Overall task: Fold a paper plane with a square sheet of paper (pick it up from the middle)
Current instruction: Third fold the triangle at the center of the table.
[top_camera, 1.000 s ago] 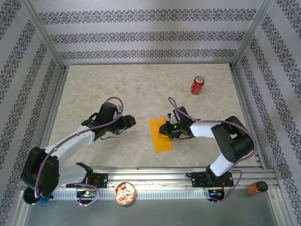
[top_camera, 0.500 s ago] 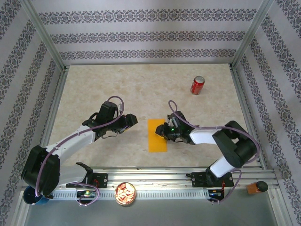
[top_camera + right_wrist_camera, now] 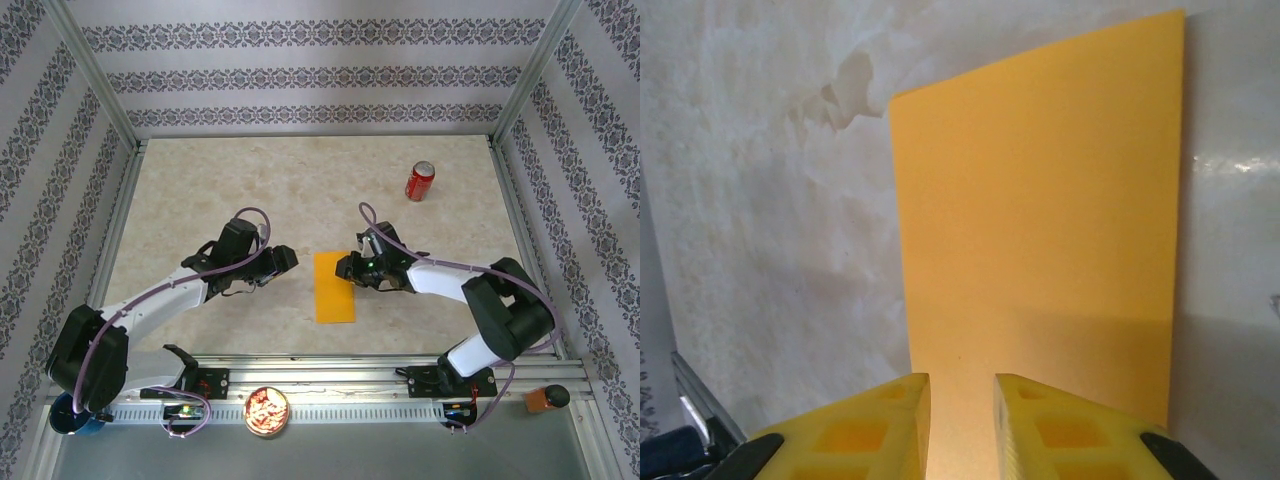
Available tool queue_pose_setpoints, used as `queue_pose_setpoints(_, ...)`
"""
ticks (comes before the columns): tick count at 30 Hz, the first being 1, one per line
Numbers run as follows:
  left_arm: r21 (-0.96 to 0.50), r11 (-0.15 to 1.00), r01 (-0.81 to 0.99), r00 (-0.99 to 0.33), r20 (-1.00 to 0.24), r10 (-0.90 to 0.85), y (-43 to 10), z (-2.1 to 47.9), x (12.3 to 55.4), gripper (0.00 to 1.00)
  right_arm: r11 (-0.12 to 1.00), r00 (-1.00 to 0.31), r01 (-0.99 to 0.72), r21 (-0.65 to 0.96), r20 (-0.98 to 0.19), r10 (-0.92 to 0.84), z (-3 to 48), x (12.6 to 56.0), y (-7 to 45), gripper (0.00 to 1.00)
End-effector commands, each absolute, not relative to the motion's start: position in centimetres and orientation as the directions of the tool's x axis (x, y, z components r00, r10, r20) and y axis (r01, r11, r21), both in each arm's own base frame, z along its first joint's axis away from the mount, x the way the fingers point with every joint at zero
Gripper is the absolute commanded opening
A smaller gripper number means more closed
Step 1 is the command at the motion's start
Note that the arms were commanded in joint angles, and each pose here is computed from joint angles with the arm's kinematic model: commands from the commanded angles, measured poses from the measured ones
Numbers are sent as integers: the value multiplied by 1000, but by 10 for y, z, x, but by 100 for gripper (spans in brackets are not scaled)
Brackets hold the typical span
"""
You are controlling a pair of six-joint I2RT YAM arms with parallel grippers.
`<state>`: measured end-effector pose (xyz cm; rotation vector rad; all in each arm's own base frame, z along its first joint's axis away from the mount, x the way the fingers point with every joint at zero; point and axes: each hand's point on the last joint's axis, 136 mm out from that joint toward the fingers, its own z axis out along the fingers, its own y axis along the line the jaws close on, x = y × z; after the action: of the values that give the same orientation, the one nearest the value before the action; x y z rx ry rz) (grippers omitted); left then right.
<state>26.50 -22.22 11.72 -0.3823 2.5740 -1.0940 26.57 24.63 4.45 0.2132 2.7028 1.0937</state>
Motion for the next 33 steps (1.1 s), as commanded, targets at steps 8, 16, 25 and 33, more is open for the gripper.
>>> queue_pose_setpoints(8,-712,695,-97,-918,-206,-339,-230,126,268,58,739,-984,100,666,-44,173,10,250,242,22)
queue_pose_setpoints(16,-684,726,-72,-931,-214,-294,-242,116,265,57,711,-982,148,687,14,191,-1,246,238,22)
queue_pose_setpoints(25,-711,701,-61,-964,-140,-226,-278,89,260,51,707,-976,166,687,11,218,1,243,229,22)
queue_pose_setpoints(33,-717,695,-52,-969,-132,-208,-291,81,264,50,600,-985,55,798,-56,164,47,255,252,22)
